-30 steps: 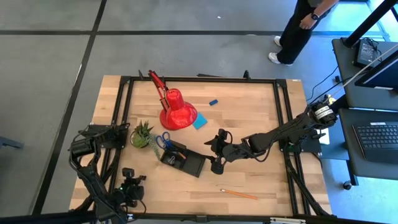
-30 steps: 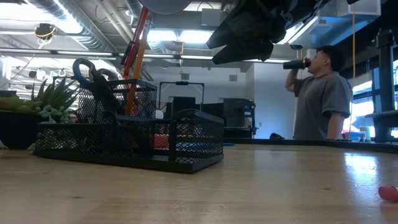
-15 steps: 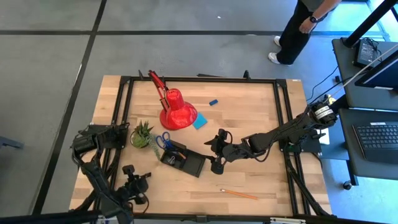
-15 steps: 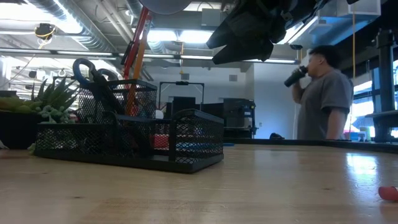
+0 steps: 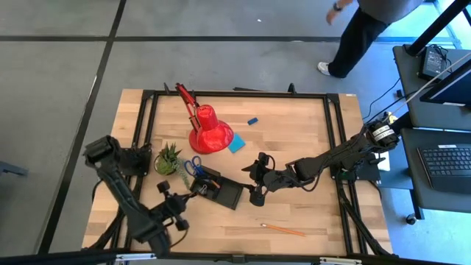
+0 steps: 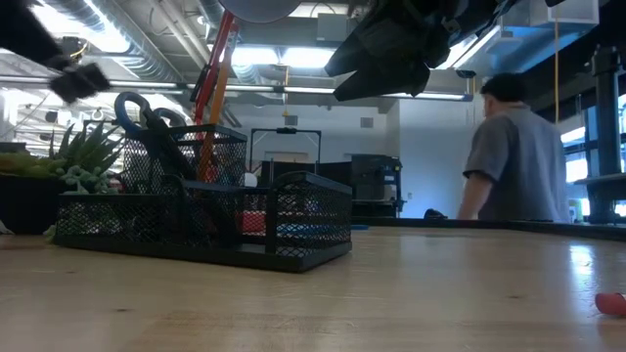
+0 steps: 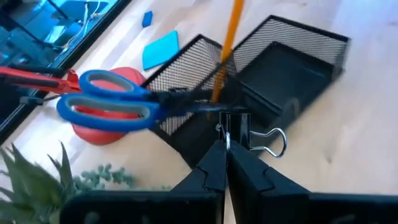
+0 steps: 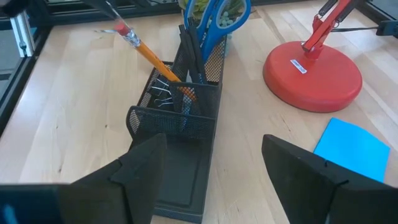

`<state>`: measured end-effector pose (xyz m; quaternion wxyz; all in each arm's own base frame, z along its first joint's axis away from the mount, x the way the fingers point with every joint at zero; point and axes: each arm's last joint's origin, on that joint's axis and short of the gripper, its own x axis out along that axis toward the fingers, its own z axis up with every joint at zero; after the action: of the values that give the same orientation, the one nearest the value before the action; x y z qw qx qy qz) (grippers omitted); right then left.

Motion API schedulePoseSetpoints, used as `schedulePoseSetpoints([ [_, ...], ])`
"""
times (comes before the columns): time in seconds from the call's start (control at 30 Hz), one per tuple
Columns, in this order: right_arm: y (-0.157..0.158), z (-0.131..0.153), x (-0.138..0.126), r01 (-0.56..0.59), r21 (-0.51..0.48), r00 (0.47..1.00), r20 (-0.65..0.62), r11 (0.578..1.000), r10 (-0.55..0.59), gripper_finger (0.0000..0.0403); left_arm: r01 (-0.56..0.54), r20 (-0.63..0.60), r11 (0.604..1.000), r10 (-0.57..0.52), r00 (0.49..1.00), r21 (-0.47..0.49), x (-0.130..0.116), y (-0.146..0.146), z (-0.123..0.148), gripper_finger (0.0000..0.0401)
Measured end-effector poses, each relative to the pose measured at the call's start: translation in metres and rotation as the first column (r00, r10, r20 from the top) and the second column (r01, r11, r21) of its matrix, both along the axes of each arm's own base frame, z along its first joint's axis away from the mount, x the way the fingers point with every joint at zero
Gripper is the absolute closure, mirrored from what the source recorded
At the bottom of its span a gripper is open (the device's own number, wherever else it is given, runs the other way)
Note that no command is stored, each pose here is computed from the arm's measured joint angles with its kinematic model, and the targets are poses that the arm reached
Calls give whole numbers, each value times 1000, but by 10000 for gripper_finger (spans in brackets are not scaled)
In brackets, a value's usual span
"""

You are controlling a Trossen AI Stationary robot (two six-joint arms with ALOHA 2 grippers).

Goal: Pick and place office supplies into organizer
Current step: Put the black binder clip into the desk organizer

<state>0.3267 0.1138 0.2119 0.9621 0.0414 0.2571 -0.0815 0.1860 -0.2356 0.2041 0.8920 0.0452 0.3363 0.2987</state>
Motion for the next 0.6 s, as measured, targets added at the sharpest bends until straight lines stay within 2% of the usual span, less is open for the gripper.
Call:
schedulePoseSetpoints([
  [0.23,0,0,0,-22,-38,1000,-6,999,22,136,-15,-54,1000,16,998,4,30,14,-4,398],
  [0.5,0,0,0,-25,-42,1000,-8,999,24,136,-48,-103,999,45,994,-20,47,27,-6,398],
  [0.6,0,0,0,-25,-43,1000,-11,999,25,136,-50,-91,998,46,995,-41,52,32,-17,398],
])
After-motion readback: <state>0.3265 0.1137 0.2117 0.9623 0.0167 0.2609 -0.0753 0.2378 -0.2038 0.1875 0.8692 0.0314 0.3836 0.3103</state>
